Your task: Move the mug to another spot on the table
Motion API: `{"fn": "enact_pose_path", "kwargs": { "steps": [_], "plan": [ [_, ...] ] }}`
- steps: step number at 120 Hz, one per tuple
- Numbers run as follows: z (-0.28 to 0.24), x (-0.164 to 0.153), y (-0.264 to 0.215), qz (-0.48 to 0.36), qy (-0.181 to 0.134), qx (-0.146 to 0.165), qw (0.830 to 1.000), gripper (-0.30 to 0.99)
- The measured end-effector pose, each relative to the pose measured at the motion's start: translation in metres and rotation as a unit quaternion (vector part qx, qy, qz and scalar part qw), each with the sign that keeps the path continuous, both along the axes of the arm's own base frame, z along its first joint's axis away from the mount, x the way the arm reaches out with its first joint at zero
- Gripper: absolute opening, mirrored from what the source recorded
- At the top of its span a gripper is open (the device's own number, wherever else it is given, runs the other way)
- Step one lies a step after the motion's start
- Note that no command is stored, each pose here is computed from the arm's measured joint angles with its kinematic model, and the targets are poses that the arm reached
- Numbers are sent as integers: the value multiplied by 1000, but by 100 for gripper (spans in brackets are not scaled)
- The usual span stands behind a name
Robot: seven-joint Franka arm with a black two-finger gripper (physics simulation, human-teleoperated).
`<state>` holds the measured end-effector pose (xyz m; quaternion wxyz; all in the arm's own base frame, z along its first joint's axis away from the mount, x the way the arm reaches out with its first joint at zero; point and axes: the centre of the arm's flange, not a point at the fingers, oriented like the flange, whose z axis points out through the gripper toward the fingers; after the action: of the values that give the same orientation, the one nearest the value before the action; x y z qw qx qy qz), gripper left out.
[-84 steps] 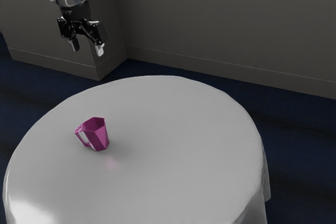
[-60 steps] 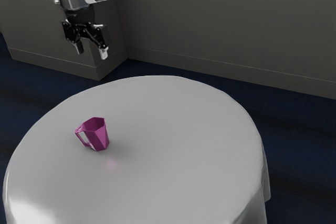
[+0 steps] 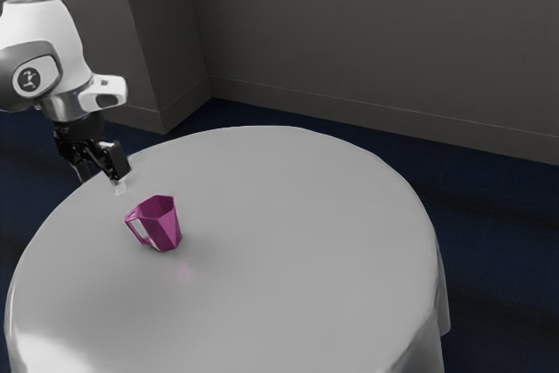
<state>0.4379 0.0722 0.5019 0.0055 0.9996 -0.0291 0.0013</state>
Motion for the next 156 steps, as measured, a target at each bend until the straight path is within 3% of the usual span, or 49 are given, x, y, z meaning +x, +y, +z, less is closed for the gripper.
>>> {"fn": "enact_pose_path", "kwargs": {
  "steps": [20, 53, 90, 125, 156],
  "plan": [
    [-11, -19, 38, -64, -32, 6, 997, 68],
    [-59, -19, 118, -186, -64, 19, 980, 68],
    [-106, -9, 126, -300, -74, 40, 950, 68],
    [-125, 1, 126, -327, -96, 11, 940, 68],
    [-142, 7, 126, -353, -90, 3, 931, 68]
  ]
}}
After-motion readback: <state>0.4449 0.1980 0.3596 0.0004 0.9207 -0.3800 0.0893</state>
